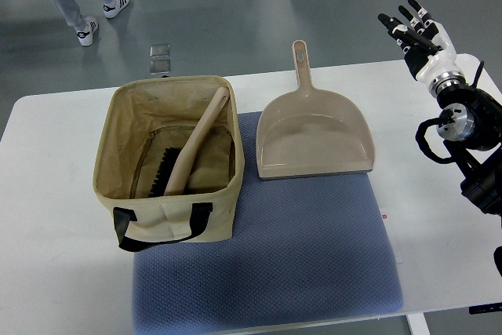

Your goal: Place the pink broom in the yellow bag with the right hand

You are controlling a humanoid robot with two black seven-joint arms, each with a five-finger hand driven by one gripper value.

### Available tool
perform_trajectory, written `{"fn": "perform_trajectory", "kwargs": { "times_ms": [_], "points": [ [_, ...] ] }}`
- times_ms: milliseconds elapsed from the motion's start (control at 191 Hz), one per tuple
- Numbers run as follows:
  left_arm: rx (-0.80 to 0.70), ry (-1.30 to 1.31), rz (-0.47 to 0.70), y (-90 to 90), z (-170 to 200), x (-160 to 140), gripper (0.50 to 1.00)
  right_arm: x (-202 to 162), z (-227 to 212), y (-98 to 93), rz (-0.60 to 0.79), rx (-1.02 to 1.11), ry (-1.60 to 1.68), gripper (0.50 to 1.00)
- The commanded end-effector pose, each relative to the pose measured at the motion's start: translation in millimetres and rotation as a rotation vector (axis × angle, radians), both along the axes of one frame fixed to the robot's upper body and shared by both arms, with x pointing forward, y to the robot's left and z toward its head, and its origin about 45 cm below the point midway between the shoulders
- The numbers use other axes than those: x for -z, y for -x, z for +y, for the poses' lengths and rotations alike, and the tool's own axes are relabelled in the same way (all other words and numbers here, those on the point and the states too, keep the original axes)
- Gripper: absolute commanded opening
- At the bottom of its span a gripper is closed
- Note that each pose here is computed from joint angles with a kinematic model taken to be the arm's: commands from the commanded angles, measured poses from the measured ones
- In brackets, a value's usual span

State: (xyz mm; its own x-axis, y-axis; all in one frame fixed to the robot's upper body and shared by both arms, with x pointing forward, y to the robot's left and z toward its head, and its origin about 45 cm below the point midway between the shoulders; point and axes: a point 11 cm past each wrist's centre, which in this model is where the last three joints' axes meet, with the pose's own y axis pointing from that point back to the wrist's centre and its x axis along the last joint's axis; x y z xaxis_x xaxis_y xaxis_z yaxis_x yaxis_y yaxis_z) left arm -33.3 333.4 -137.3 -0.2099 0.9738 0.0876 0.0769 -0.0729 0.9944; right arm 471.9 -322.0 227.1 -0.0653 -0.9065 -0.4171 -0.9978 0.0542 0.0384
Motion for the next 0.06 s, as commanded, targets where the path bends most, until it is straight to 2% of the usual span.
{"fn": "perform_trajectory", "kwargs": {
  "times_ms": [0, 52],
  "points": [
    [0.000, 0.000, 0.000, 0.0, 0.0, 0.0, 1.000, 6.7, 3.9, 1.9, 0.010, 0.005, -0.021, 0.930],
    [0.000, 0.000, 0.000, 0.0, 0.0, 0.0, 1.000, 13.4, 5.8, 4.2, 0.023, 0.006, -0.030, 0.930]
  ]
}}
